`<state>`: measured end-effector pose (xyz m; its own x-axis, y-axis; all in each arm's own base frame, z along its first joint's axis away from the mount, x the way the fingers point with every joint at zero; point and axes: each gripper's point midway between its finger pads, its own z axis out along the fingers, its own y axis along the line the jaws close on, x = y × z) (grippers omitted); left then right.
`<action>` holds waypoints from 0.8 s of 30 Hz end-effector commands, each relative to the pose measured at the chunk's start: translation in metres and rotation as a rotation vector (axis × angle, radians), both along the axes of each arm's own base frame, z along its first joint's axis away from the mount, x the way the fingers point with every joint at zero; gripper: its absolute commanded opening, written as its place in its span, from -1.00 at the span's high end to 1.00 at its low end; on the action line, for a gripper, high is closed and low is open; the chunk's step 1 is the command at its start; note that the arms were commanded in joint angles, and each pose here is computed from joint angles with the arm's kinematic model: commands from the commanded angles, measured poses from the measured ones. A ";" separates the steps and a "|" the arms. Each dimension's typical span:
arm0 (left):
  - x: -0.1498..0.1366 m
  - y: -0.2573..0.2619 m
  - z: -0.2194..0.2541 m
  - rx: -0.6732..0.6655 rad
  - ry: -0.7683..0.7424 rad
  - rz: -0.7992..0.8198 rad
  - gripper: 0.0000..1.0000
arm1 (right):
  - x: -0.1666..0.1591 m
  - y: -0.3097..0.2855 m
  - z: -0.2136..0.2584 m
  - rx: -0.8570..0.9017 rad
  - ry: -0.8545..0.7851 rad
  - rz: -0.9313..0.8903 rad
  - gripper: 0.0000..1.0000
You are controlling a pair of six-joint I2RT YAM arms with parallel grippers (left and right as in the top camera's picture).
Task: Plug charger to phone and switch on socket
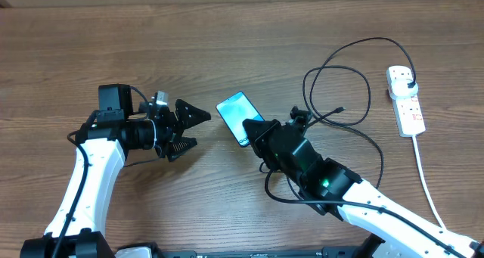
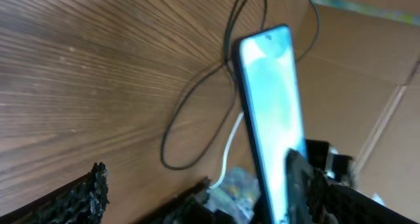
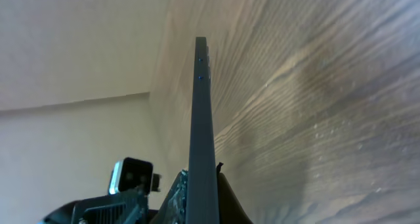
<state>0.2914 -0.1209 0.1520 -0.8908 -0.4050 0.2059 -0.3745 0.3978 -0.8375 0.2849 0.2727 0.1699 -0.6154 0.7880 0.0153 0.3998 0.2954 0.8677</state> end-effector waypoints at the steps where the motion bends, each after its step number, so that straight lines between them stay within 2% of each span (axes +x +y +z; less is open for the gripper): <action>1: -0.004 -0.006 0.007 -0.091 0.074 0.016 -0.99 | -0.001 0.009 0.010 0.124 0.064 -0.041 0.92; 5: -0.004 -0.007 0.008 -0.124 0.182 0.077 -1.00 | -0.004 0.014 0.009 0.162 0.102 -0.030 0.92; 7: -0.005 -0.008 0.010 -0.150 0.214 0.087 -0.92 | -0.006 0.016 0.009 0.187 0.124 -0.032 0.92; 15: -0.006 -0.010 0.014 -0.185 0.252 0.095 -0.75 | -0.026 0.044 0.028 0.339 0.199 0.115 0.92; 24: -0.008 -0.013 0.019 -0.241 0.356 0.134 -0.35 | -0.033 0.052 0.036 0.376 0.206 0.177 0.92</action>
